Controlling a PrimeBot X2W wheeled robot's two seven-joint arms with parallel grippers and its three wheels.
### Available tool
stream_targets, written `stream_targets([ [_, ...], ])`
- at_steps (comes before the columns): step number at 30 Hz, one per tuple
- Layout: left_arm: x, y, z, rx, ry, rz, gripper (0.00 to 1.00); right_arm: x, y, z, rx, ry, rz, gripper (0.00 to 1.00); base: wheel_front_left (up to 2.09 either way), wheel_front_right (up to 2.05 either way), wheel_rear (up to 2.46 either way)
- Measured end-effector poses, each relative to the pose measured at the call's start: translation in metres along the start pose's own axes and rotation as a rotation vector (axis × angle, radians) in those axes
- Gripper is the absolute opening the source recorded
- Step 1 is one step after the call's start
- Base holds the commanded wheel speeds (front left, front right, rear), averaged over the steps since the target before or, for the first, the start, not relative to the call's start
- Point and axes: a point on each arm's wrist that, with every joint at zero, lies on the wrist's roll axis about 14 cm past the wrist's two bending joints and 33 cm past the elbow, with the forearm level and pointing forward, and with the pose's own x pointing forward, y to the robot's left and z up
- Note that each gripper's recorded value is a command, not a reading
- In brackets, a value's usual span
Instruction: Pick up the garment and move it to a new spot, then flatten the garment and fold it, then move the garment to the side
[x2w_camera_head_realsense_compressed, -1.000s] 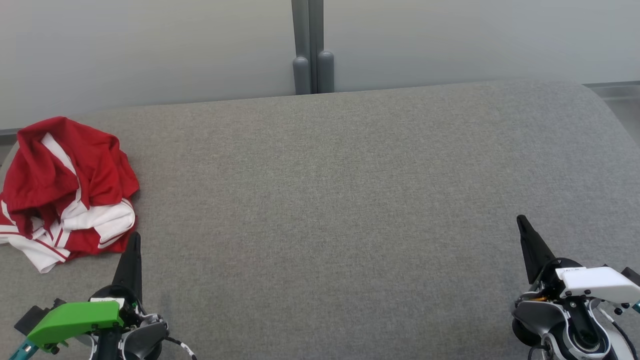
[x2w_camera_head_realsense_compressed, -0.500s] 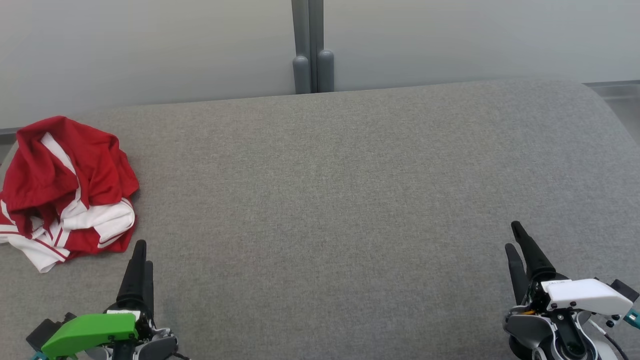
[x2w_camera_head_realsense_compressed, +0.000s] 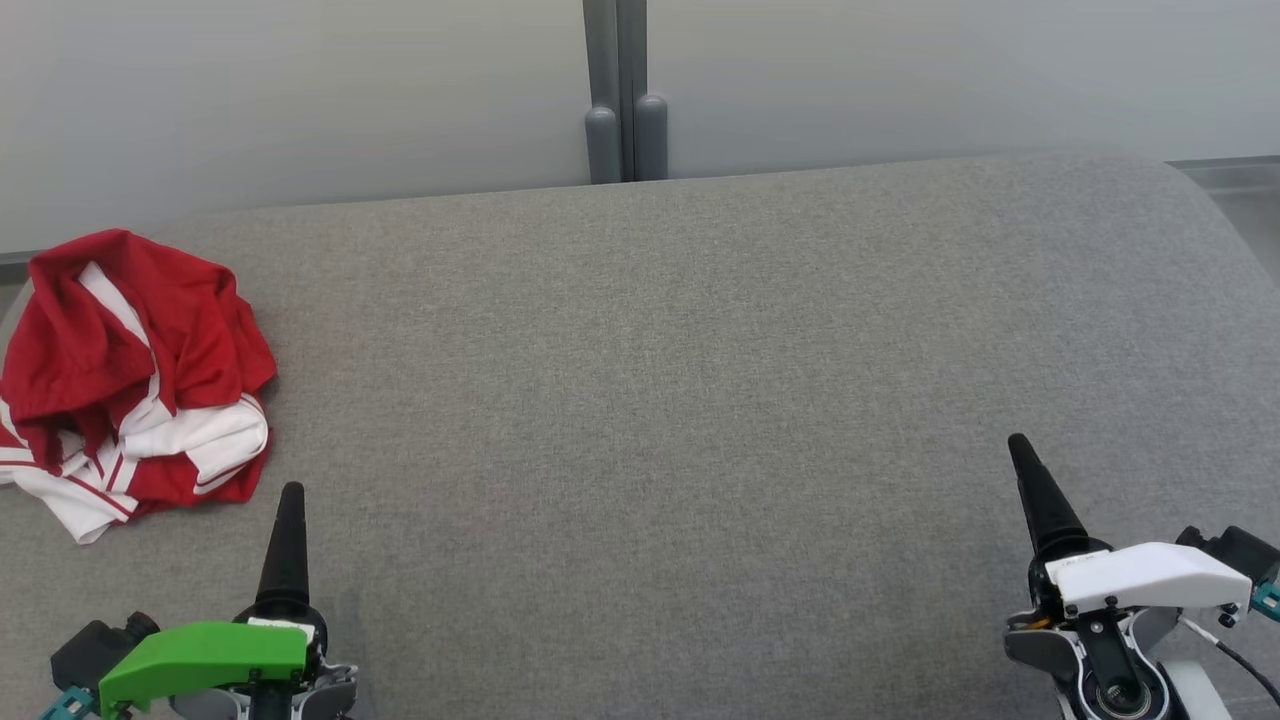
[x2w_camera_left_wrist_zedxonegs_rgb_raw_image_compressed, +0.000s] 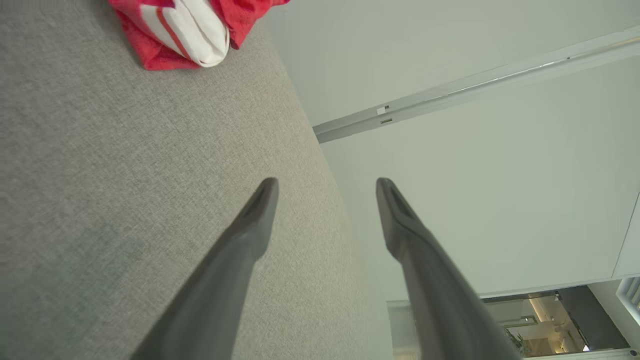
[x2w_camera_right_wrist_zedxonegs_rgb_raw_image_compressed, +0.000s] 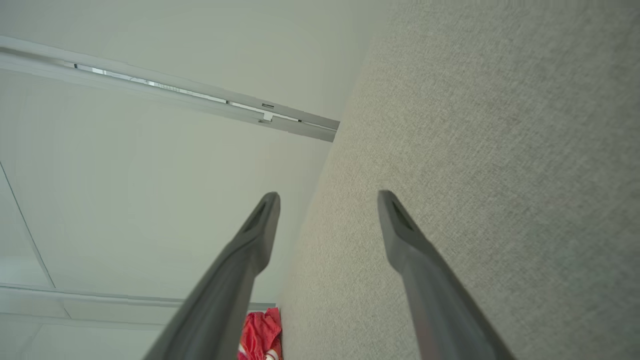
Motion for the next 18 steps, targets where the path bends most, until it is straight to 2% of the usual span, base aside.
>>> stream_targets([
  [18,0.0,0.002,-0.007,0.402,0.013,-0.005,1.0,0.003,0.007,-0.012,-0.38,0.02,0.032,1.0,0.0,0.0,0.0],
])
